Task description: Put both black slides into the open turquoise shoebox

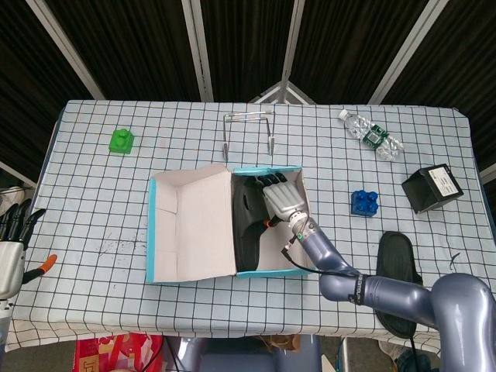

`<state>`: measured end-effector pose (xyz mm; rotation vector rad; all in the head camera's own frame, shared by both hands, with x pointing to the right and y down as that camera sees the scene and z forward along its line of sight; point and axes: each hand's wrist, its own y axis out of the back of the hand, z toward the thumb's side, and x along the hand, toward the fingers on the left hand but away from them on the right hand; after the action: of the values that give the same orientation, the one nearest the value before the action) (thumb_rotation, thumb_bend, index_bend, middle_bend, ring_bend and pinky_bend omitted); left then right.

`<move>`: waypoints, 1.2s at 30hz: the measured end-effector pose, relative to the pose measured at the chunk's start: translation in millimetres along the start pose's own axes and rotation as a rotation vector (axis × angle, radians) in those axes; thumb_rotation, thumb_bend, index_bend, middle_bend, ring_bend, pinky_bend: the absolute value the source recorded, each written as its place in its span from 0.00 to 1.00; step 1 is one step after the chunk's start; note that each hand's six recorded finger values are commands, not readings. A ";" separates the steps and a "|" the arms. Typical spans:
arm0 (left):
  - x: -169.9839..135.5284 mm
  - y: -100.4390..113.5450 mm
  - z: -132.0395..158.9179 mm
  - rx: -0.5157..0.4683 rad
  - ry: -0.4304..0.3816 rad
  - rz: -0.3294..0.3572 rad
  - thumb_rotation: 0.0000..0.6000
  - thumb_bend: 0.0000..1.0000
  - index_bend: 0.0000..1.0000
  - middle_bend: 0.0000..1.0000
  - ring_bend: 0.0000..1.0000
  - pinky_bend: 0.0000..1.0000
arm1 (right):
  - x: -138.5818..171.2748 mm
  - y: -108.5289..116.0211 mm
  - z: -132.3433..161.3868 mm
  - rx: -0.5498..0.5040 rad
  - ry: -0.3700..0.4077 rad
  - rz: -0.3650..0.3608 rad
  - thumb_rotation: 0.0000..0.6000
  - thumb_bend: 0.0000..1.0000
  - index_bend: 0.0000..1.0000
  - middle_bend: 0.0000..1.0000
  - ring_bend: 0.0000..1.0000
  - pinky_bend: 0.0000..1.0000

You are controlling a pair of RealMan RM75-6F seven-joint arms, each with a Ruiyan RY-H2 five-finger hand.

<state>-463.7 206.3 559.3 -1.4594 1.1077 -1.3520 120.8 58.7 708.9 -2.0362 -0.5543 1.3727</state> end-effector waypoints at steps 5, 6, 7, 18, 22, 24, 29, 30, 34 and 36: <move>-0.1 0.7 -0.4 -0.003 0.001 0.000 1.00 0.26 0.14 0.00 0.01 0.13 | 2.7 7.6 -0.6 0.067 -0.016 0.008 1.00 0.24 0.17 0.11 0.00 0.00; 0.0 0.8 -0.6 -0.003 0.001 0.000 1.00 0.26 0.14 0.00 0.01 0.13 | 3.5 9.1 -0.5 0.079 -0.019 0.010 1.00 0.24 0.17 0.11 0.00 0.00; 0.0 0.9 -0.7 -0.004 0.001 0.000 1.00 0.26 0.14 0.00 0.01 0.13 | 4.0 10.0 -0.5 0.081 -0.022 0.013 1.00 0.24 0.17 0.11 0.00 0.00; 0.1 0.8 -1.7 -0.006 0.005 -0.005 1.00 0.26 0.14 0.00 0.01 0.13 | 14.0 30.0 -1.9 0.108 -0.065 0.050 1.00 0.23 0.17 0.11 0.00 0.00; -0.5 2.0 -1.5 -0.009 0.004 -0.003 1.00 0.26 0.15 0.00 0.01 0.13 | 19.6 33.7 -4.3 0.121 -0.087 0.077 1.00 0.24 0.16 0.10 0.00 0.00; -0.6 2.7 -1.9 -0.009 0.005 -0.001 1.00 0.26 0.14 0.00 0.01 0.13 | 23.1 35.7 -6.0 0.133 -0.099 0.095 1.00 0.23 0.16 0.10 0.00 0.00; 0.0 2.6 -3.5 -0.006 0.010 -0.001 1.00 0.26 0.15 0.00 0.01 0.13 | 34.0 52.0 -10.9 0.169 -0.131 0.104 1.00 0.23 0.16 0.10 0.00 0.00; 0.2 2.3 -3.7 -0.004 0.010 -0.002 1.00 0.26 0.15 0.00 0.01 0.13 | 36.3 56.7 -12.7 0.176 -0.138 0.095 1.00 0.24 0.16 0.10 0.00 0.00; 0.7 2.6 -3.7 0.001 0.009 0.002 1.00 0.26 0.14 0.00 0.01 0.13 | 48.5 77.8 -26.5 0.197 -0.184 0.051 1.00 0.23 0.15 0.10 0.00 0.00; 0.5 4.0 -3.8 0.006 0.009 0.010 1.00 0.26 0.14 0.00 0.01 0.13 | 57.2 90.0 -39.8 0.207 -0.221 0.026 1.00 0.24 0.14 0.10 0.00 0.00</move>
<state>-467.7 204.7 555.8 -1.4435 1.1144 -1.3546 179.4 20.0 619.2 -1.7460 -0.4587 1.6121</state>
